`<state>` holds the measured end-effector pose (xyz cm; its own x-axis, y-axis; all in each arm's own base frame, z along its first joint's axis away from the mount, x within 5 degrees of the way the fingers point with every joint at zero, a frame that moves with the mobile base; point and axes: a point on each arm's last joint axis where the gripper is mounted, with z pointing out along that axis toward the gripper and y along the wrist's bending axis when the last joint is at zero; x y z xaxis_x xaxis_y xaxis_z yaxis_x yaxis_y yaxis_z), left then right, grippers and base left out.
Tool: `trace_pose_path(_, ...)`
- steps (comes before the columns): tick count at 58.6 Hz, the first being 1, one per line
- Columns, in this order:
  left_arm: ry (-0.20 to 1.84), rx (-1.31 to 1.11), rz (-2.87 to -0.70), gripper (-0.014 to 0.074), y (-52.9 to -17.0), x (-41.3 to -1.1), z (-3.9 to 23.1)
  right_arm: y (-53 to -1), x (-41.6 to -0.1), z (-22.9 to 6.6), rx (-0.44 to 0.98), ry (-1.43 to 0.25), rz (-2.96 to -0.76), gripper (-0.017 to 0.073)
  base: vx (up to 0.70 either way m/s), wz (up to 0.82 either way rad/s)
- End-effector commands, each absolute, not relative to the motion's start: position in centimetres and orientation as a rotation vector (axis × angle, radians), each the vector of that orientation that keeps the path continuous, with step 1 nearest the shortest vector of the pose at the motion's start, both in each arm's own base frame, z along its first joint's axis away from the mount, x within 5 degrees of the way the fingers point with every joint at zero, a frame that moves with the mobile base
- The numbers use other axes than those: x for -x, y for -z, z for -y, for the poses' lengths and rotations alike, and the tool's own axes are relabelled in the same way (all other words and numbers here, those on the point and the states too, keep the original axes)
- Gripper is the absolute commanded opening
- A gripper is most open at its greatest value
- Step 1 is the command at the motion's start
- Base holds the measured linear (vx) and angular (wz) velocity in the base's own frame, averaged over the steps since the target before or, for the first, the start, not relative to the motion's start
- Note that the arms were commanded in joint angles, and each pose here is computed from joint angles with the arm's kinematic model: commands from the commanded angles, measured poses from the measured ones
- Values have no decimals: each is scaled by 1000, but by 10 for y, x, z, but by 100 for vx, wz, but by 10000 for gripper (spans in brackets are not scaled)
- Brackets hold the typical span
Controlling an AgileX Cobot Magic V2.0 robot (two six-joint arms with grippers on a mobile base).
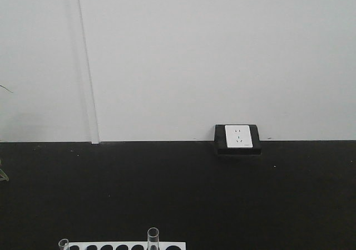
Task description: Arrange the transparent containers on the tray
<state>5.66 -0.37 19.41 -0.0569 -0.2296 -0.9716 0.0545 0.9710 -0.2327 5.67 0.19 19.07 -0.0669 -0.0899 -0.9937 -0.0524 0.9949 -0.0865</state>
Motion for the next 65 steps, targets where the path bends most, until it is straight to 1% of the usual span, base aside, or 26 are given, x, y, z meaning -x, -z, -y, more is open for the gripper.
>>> trace_pose_path(1, 244, 137, -1552, -8, -192, -57, 4, -195, -57, -3, 122, 29, -1560, -11, 0, 0)
trace_pose_path(65, 244, 137, -1552, -8, -192, -57, 4, -196, -57, -3, 124, 29, -1553, -11, 0, 0)
